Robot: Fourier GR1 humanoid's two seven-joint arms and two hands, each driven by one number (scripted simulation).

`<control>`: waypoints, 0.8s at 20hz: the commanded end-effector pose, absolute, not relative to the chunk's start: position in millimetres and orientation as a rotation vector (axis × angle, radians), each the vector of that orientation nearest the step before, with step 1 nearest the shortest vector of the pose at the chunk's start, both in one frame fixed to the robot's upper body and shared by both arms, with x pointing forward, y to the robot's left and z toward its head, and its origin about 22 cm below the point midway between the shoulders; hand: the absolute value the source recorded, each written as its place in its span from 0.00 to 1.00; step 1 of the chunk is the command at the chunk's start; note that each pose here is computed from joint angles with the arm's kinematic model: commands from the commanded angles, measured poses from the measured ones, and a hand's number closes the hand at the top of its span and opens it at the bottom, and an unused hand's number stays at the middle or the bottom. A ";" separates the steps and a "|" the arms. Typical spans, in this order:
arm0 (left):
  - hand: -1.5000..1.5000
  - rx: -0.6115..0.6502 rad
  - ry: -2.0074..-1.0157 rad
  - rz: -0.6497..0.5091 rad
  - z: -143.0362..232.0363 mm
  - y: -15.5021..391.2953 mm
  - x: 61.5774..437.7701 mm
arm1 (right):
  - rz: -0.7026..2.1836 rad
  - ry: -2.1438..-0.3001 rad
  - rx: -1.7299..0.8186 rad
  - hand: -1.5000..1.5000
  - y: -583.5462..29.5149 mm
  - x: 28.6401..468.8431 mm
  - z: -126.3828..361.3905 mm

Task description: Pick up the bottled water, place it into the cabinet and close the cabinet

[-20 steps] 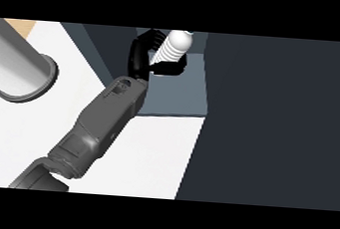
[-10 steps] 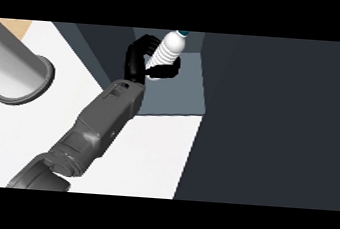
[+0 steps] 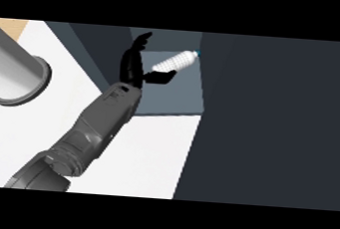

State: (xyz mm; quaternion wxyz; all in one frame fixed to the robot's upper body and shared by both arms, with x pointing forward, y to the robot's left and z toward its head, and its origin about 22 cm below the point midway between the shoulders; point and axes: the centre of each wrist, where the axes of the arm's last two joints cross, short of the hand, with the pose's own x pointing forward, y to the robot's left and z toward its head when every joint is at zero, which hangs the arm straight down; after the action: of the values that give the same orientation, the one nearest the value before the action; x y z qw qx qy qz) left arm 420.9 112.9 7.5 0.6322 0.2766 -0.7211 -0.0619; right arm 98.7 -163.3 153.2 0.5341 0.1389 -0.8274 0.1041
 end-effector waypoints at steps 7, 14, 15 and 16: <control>0.00 0.688 -1.646 -0.145 9.5 108.6 421.4 | 0.270 -1.997 0.362 0.00 -165.9 94.0 167.0; 0.00 0.490 -1.768 -0.142 10.7 107.4 420.7 | 0.247 -1.985 0.382 0.00 -165.5 90.6 160.8; 0.00 0.415 -1.837 -0.105 17.8 109.3 423.9 | 0.234 -1.981 0.344 0.00 -165.9 93.1 161.6; 1.00 0.385 -1.840 -0.101 26.0 101.1 426.5 | 0.251 -1.985 0.385 0.00 -163.7 88.8 160.8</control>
State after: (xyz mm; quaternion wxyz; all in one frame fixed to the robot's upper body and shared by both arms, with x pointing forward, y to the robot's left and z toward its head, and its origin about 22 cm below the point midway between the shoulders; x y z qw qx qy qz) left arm 421.7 108.5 12.0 0.6079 0.2236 -0.7599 -0.0542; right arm 98.0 -163.9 152.1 0.5321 0.1440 -0.8276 0.1064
